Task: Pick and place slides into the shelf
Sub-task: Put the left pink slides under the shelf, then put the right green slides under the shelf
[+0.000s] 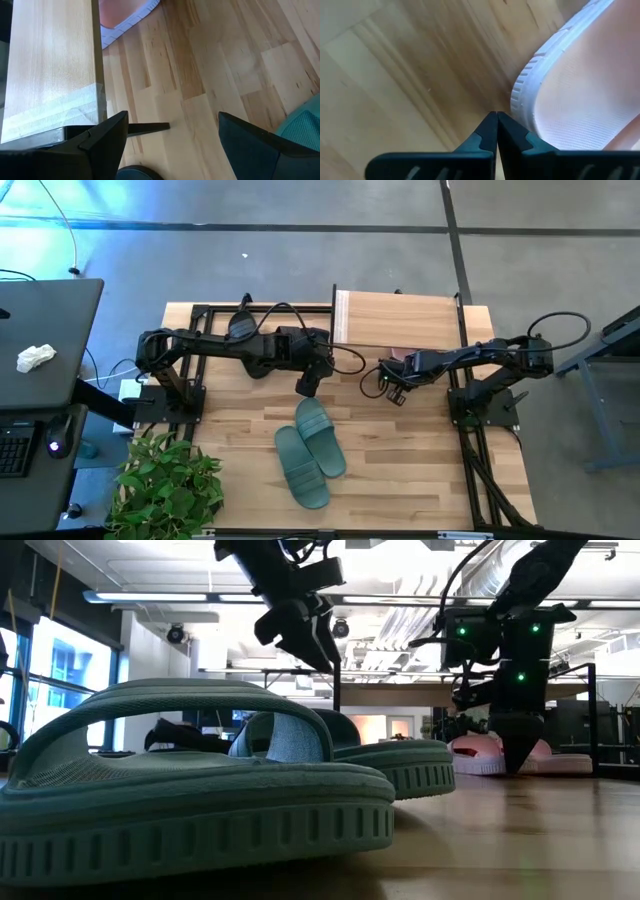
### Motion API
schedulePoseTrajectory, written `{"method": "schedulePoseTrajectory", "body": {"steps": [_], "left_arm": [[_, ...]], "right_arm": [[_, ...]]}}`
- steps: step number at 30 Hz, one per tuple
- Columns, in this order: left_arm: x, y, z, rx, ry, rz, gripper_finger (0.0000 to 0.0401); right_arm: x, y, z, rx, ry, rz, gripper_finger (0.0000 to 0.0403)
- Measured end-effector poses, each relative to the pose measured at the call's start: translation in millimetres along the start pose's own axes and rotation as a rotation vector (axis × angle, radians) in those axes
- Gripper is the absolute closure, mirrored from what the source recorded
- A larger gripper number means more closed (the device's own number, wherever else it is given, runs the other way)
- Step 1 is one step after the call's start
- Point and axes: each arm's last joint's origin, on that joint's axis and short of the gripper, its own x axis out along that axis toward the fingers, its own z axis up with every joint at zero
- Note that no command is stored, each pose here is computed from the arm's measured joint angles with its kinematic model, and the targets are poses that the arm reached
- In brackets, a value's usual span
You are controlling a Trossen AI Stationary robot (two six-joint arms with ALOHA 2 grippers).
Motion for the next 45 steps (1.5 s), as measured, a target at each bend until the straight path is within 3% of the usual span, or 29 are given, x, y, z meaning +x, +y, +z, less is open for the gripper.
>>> {"method": "schedulePoseTrajectory", "body": {"steps": [9,18,25,34,37,40,45], "left_arm": [[-0.1,0.0,0.0,0.002,0.000,0.000,0.0112],[-0.2,-0.9,0.5,0.003,-0.016,-0.026,0.0112],[-1.5,-6.9,6.4,0.025,-0.135,-0.170,0.0112],[-13.6,-27.2,28.6,0.146,-0.345,-0.293,0.0112],[-24.5,-31.2,35.8,0.167,-0.374,-0.250,0.0112],[-36.2,-31.1,38.2,0.169,-0.319,-0.119,0.0112],[-50.0,-24.0,34.2,0.159,-0.239,0.007,0.0112]], "right_arm": [[-2.0,2.2,-1.0,-0.046,0.016,0.074,0.0402],[-23.4,4.2,-2.0,-0.112,-0.093,0.179,0.0378],[-50.7,21.9,-6.9,-0.277,-0.238,0.432,0.0337],[-97.0,45.9,-4.4,-0.409,-0.579,0.798,0.0336],[-113.8,54.7,-6.7,-0.462,-0.708,0.873,0.0336],[-127.4,64.1,-12.5,-0.551,-0.821,0.916,0.0336],[-140.9,81.6,-26.3,-0.659,-0.953,0.888,0.0334]]}}
